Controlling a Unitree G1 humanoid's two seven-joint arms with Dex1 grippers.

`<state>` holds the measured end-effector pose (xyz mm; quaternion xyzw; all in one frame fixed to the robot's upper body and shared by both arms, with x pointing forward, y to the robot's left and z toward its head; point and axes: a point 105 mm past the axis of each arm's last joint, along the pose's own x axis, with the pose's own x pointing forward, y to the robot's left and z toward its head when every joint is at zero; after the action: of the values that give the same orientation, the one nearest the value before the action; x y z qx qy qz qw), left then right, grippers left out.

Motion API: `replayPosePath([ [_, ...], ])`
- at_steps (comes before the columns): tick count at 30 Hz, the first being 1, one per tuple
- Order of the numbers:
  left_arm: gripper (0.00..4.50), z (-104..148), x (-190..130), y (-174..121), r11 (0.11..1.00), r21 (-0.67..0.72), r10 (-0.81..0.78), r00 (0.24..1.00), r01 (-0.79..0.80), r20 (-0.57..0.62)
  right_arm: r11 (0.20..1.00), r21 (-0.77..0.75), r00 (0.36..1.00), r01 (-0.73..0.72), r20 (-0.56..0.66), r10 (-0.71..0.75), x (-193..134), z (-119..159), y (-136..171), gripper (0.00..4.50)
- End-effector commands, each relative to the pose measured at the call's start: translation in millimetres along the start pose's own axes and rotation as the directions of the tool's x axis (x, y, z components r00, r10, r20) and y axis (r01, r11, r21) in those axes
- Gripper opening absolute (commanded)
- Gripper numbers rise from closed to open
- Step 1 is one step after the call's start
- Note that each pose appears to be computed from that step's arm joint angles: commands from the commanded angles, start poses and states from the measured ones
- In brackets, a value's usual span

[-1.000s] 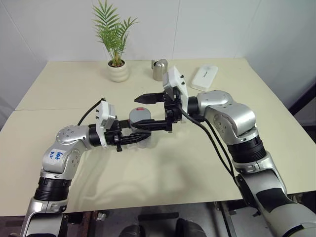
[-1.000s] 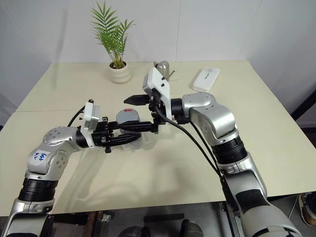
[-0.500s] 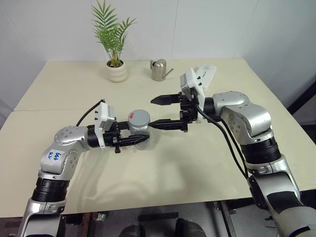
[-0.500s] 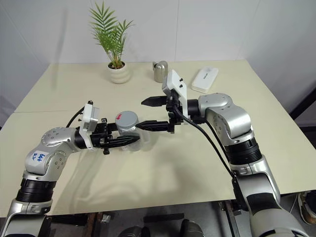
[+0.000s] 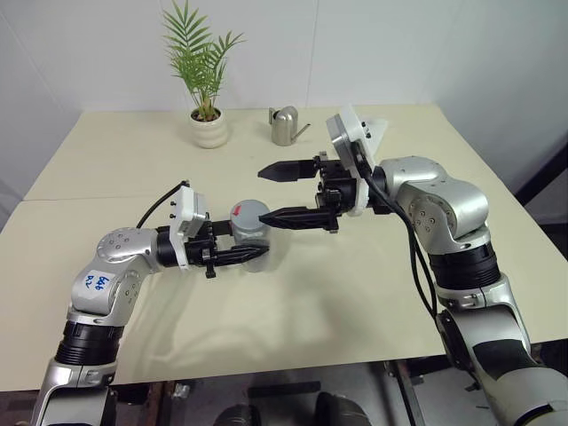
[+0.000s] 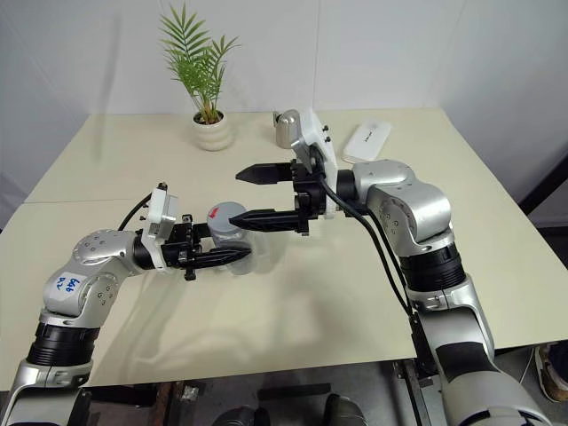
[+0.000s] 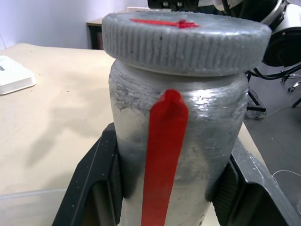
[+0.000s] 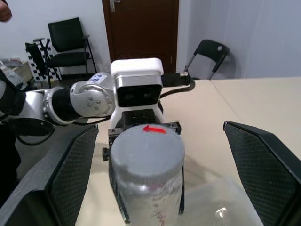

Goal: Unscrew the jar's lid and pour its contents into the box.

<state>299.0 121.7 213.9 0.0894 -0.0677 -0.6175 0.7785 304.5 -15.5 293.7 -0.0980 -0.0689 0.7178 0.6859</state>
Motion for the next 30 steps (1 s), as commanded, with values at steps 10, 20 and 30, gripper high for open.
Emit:
replayPosePath([
  [10, 1.93, 9, 1, -3, 0.999, 0.028, -0.017, 1.000, 0.016, 0.021, 1.000, 0.011, 0.999, -0.018, -0.026, 0.018, 22, -6, 5, 4.48],
  [20, 1.93, 10, 1, -3, 1.000, 0.028, -0.010, 1.000, 0.009, 0.024, 0.999, 0.007, 0.998, -0.053, -0.030, 0.054, 27, -12, 12, 2.56],
  [30, 1.93, 9, 0, -4, 1.000, 0.024, -0.003, 1.000, 0.002, 0.020, 0.990, 0.110, 0.965, -0.086, 0.255, 0.055, 11, 35, 13, 2.53],
])
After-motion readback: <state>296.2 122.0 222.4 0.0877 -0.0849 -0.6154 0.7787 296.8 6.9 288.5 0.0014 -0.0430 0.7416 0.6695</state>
